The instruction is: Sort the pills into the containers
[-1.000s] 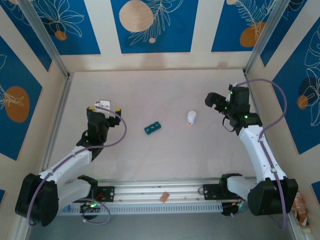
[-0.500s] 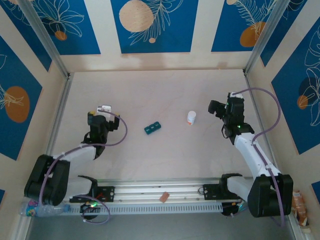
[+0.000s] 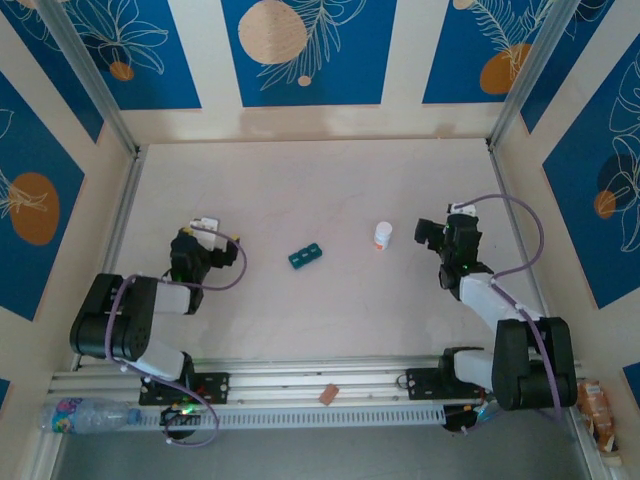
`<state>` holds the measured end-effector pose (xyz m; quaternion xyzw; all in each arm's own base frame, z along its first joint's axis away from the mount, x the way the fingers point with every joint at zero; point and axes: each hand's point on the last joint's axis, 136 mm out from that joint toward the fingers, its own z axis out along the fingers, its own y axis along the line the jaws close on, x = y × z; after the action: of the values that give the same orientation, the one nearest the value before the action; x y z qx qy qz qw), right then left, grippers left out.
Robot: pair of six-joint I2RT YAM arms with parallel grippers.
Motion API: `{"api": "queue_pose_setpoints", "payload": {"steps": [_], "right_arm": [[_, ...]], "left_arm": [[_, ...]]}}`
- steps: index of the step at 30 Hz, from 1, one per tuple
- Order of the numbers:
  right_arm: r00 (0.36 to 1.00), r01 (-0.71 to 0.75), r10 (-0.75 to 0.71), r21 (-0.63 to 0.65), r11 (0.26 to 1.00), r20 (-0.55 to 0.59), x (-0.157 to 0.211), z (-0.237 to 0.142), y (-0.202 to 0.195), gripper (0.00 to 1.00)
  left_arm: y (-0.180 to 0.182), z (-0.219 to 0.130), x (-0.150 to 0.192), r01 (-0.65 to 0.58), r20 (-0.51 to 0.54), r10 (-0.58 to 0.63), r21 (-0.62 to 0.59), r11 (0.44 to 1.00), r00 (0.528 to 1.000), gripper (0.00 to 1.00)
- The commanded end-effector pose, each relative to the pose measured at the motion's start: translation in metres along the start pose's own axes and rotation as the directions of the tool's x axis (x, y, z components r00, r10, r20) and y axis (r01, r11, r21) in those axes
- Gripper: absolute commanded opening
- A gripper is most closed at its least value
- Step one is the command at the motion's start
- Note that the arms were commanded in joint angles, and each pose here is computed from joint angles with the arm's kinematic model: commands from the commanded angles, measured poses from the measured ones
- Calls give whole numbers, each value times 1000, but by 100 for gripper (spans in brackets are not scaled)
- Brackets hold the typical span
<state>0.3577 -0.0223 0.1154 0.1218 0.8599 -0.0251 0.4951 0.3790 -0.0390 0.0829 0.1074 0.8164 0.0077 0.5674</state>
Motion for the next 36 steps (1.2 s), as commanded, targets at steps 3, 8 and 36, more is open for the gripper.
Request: {"api": "queue_pose_setpoints", "payload": {"steps": [3, 8, 36], "right_arm": [[988, 58, -40, -118, 991, 146, -16, 6, 21, 99], [978, 103, -64, -191, 976, 201, -11, 9, 36, 99], [986, 132, -93, -313, 940, 137, 9, 35, 55, 99]], "left_arm": [[-8, 5, -14, 28, 54, -33, 84, 996, 998, 100], [4, 9, -12, 61, 37, -62, 25, 998, 997, 100], [15, 12, -11, 85, 16, -85, -40, 996, 996, 100]]}}
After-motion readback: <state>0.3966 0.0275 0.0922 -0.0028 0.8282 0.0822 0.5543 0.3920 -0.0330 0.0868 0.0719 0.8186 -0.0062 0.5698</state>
